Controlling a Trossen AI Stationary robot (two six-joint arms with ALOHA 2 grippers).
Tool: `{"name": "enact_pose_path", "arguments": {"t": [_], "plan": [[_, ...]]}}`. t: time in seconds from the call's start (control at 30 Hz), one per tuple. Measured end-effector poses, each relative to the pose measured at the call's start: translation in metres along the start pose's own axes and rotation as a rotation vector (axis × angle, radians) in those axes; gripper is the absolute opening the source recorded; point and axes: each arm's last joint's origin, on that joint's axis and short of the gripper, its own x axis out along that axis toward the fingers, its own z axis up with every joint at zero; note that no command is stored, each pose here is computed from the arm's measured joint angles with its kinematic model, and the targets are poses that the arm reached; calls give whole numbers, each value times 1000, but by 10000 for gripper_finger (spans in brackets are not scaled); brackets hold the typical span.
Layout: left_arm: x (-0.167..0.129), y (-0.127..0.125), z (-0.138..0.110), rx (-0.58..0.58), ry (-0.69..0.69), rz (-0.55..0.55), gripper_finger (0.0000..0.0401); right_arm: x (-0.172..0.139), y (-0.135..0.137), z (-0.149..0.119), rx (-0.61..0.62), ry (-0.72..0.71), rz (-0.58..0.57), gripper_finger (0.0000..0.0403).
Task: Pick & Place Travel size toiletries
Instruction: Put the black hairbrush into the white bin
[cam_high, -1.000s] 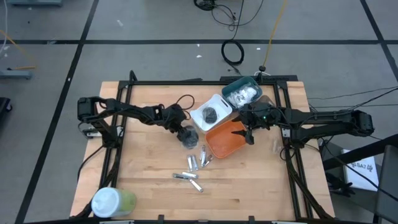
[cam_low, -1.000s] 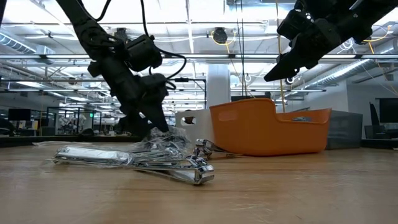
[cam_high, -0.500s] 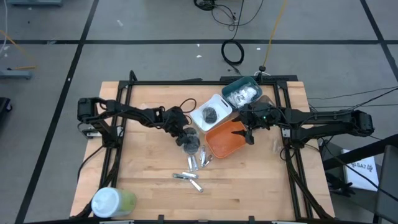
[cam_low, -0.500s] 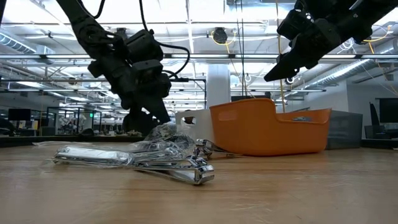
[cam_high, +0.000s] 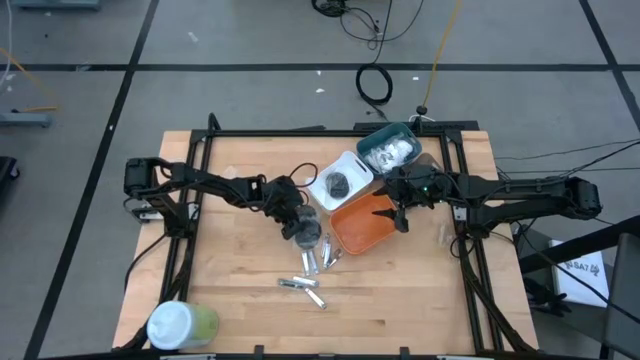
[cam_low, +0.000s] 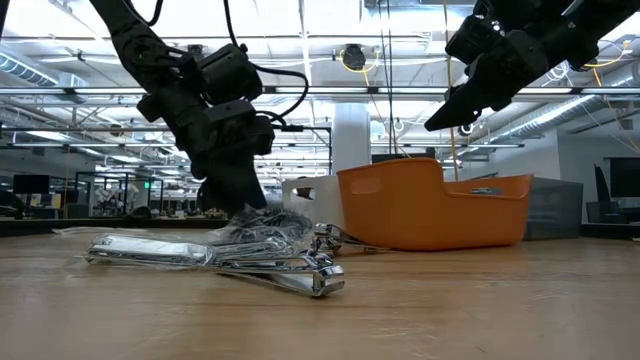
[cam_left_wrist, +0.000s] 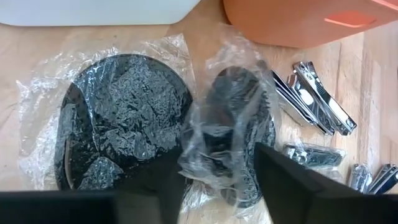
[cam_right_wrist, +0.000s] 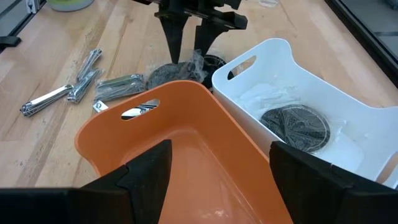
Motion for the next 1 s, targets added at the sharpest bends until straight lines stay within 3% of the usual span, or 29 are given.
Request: {"name": "enact_pose_path", "arguments": {"t": [0.3,0.7,1.0], "plan": [[-1,1,1,0,9,-37,14,0,0,0,0,0,0,256],[-19,-7,6,11,-20,-84,4,0,0,0,0,0,0,256],[-58,-26,19,96,-192,-85,2,0,0,0,0,0,0,256]]}}
